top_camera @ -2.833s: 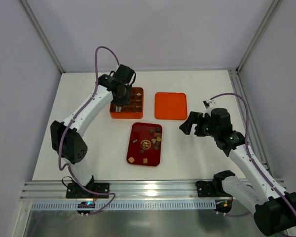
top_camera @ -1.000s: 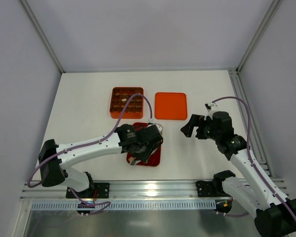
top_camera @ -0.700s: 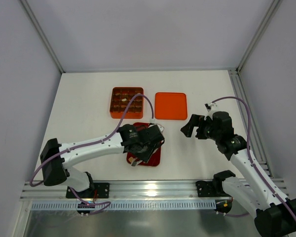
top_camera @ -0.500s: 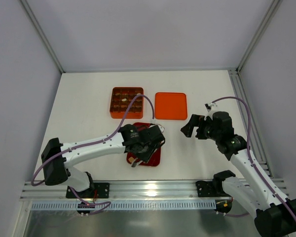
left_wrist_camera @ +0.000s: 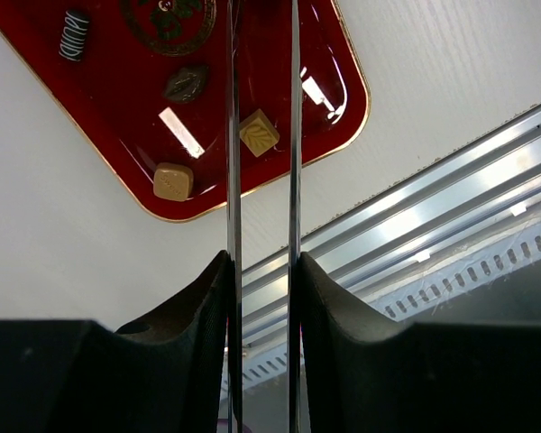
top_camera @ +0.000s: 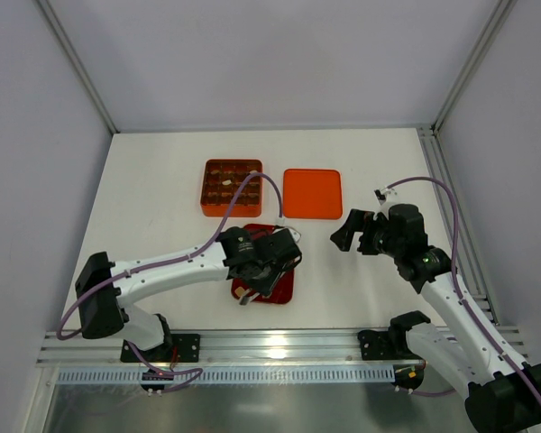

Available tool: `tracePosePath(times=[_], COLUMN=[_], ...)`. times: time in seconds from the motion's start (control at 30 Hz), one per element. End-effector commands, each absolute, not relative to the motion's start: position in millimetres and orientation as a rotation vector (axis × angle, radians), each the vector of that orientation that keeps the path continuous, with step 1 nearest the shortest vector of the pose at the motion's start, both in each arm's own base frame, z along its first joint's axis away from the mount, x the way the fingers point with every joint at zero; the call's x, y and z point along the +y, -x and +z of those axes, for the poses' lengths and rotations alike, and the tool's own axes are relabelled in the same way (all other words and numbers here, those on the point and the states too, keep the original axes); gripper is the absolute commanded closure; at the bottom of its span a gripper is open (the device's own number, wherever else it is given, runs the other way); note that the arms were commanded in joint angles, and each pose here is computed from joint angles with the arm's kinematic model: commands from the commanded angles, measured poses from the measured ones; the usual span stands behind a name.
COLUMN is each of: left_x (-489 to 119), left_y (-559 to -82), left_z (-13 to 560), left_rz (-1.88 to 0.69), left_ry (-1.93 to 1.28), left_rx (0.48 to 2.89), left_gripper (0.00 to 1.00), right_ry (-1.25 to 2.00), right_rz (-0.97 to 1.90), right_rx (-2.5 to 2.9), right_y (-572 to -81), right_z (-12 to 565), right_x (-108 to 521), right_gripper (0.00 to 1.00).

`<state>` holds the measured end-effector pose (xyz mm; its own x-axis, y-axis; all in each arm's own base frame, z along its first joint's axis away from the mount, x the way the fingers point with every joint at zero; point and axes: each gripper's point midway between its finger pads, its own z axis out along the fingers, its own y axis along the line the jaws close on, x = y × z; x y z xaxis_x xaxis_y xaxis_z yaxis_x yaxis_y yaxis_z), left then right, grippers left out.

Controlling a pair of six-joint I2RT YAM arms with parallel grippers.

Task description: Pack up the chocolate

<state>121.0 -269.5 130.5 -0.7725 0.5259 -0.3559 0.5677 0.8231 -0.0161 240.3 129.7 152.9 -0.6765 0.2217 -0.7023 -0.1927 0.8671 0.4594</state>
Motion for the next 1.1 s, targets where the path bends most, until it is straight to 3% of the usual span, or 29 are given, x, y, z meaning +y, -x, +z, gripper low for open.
tracePosePath(times=[0.0,1.07], left_x=[-275,-258], left_y=[-126,-124], left_z=[152,160], left_rz=[-0.223,-0.201], left_ry=[-0.801,-0.775], left_rx=[2.608,2.6], left_gripper=[0.68,0.67], right_ry=[-0.023,-0.024], right_rz=[0.652,0.656], right_rx=[2.179,2.183], right_y=[-245,-244], right_z=[162,161], right_x=[130,131], right_gripper=[0.0,0.0])
